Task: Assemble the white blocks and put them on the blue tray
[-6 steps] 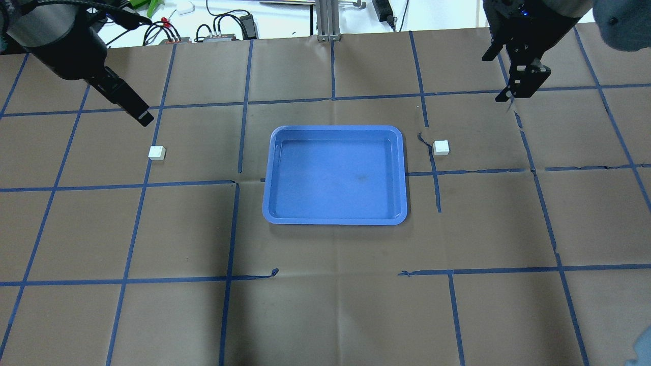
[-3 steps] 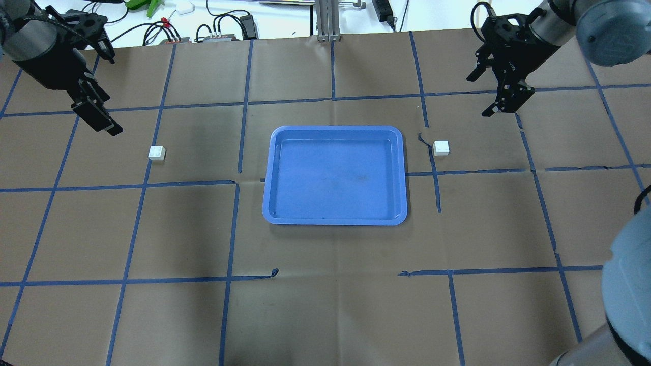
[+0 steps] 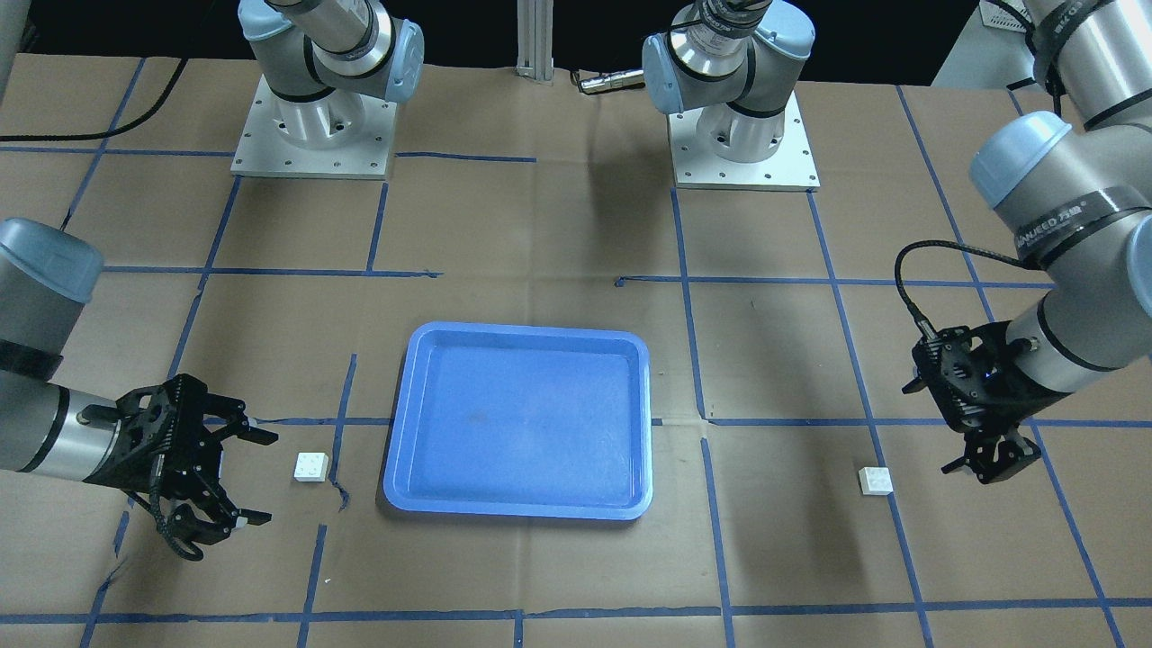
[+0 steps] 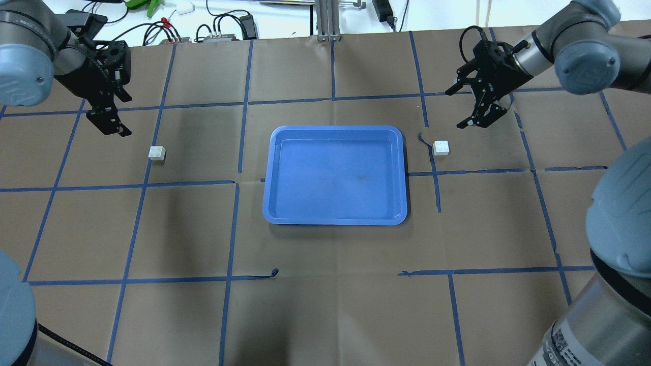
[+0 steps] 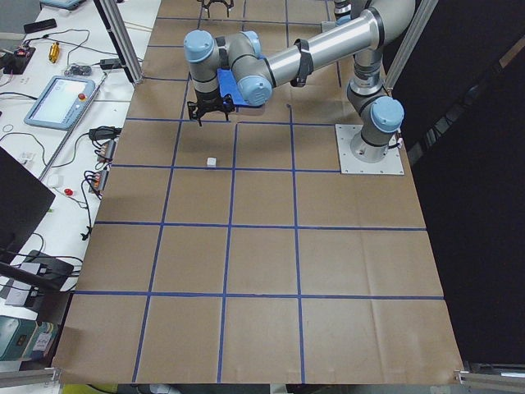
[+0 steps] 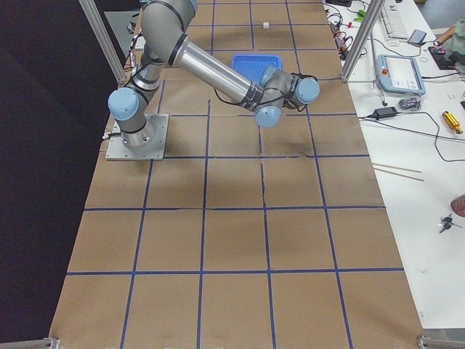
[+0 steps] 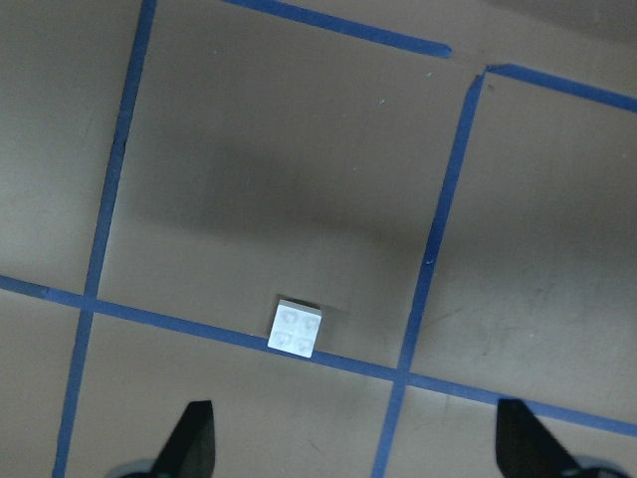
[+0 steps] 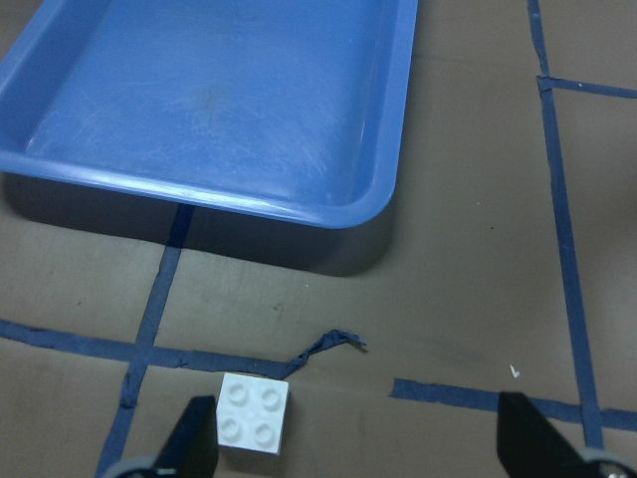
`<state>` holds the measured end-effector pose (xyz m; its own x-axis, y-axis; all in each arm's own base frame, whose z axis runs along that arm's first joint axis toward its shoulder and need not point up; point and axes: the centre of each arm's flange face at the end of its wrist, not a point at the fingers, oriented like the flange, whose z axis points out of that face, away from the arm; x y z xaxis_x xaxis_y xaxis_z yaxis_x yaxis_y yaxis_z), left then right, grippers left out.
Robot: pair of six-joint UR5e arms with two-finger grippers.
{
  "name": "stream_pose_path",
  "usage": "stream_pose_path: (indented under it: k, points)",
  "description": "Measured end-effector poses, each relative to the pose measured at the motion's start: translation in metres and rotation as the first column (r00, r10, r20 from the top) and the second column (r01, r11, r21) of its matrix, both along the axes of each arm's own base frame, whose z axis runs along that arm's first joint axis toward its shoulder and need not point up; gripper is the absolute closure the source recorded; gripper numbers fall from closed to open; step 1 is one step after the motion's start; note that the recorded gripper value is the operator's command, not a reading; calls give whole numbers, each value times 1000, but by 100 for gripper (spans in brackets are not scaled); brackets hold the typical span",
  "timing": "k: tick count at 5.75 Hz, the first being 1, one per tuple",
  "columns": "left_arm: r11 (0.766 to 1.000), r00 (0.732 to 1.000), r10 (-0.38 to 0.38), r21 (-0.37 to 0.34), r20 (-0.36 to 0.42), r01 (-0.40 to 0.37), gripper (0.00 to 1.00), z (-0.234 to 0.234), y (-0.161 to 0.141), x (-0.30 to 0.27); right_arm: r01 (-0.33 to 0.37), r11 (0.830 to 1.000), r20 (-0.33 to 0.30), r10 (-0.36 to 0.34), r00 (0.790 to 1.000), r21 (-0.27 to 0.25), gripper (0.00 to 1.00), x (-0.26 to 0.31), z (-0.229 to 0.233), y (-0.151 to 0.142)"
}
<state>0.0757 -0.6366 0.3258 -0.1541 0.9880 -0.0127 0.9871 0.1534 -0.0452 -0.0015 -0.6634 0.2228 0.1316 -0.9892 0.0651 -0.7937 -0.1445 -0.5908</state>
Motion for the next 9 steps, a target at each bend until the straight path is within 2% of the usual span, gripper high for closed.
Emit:
stream_pose_path:
  k: [2,5,7,8,9]
  points:
    - [998,998,-66,16,17,65,1,-52,-11,12,48,999,15,-48,999,8,0,3,-44,23]
    - [996,996,-76,53,39,74,1,-108,-11,16,95,995,61,-98,993,42,0,-3,-67,43]
    - [995,995,-92,31,27,91,2,-137,-10,14,95,994,68,-98,993,51,0,-2,-72,47]
    - [995,995,-95,31,22,94,9,-148,-8,12,92,994,61,-96,994,58,1,-3,-76,48]
    - [995,995,-97,36,19,97,29,-155,-7,12,91,994,57,-95,994,66,9,-3,-80,48]
